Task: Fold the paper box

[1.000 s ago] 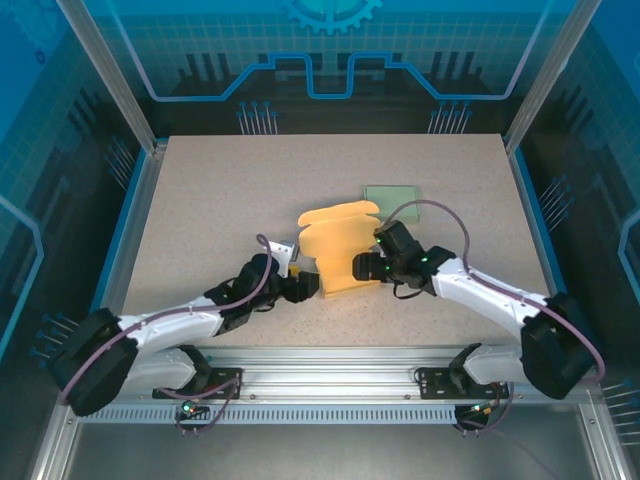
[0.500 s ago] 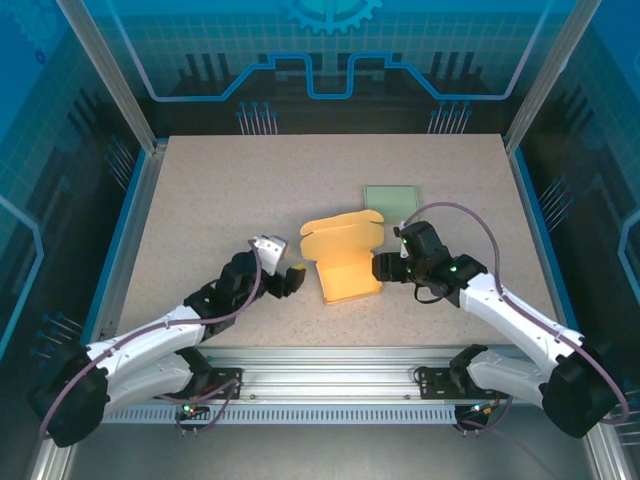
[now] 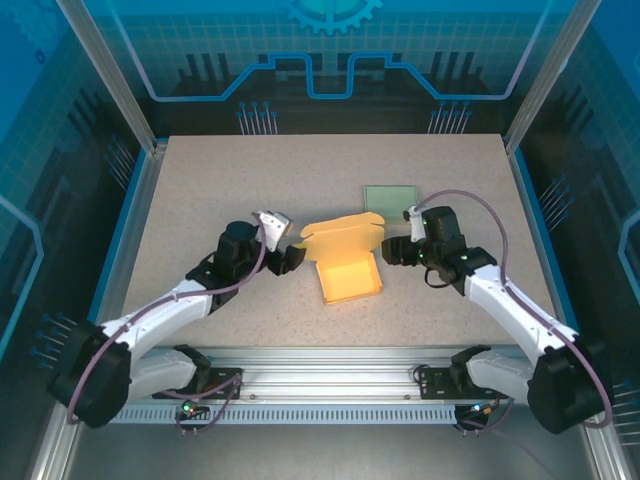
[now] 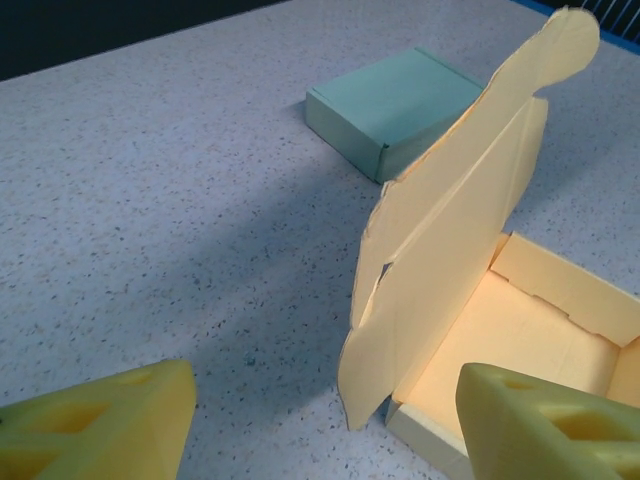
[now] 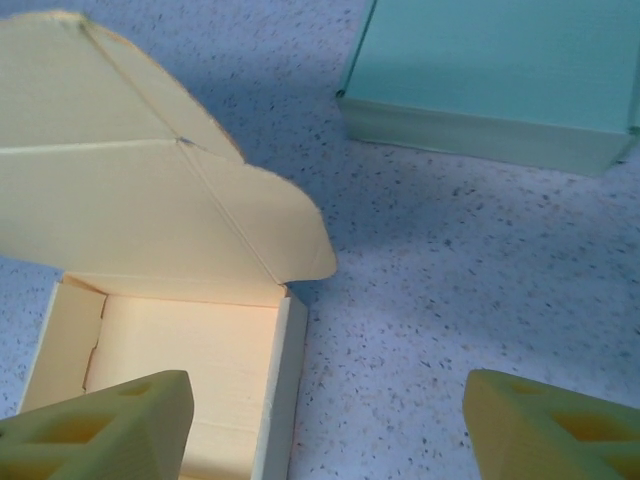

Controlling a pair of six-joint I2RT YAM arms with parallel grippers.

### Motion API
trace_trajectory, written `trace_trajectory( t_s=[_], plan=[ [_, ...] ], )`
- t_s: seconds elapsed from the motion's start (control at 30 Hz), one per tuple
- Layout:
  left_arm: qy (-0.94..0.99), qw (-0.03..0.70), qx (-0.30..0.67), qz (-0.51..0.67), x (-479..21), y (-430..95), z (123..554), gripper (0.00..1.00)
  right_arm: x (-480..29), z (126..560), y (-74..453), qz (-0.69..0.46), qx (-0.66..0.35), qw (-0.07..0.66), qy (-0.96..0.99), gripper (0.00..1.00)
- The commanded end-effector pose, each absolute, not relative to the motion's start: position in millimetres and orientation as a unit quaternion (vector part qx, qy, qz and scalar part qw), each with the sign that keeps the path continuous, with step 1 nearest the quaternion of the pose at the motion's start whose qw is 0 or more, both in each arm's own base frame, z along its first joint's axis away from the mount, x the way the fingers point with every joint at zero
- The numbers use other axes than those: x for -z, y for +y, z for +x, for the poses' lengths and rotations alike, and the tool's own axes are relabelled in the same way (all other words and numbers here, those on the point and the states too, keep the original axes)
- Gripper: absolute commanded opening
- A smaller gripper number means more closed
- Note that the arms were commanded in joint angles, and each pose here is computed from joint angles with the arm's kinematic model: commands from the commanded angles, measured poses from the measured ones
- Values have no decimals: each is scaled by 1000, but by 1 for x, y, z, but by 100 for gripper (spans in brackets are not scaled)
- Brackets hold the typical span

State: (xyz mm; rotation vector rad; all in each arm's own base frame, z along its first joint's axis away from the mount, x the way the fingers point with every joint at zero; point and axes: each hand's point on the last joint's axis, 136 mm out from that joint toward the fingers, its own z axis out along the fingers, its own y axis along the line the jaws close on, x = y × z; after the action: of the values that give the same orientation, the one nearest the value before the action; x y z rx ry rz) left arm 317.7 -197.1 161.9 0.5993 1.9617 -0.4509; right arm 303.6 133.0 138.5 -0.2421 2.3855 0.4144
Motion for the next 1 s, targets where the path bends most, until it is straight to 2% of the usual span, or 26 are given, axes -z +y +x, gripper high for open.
trace_trajectory(
  t_s=[0.0,0.2,0.47,0.77,0.97],
  plan=[
    [807,489,190,272,-159,-205,326,70,-153,325,149,-149,-181,370,899,71],
    [809,477,191,283,-155,-215,338,64,-141,346,161,-171,-199,352,898,67],
    [815,461,191,294,-150,-219,341,48,-146,361,179,-187,-232,350,888,63],
    [821,445,197,297,-145,-223,341,46,-146,357,185,-195,-238,345,887,58],
    [822,436,207,302,-145,-227,337,36,-144,354,188,-198,-236,342,888,55]
  ],
)
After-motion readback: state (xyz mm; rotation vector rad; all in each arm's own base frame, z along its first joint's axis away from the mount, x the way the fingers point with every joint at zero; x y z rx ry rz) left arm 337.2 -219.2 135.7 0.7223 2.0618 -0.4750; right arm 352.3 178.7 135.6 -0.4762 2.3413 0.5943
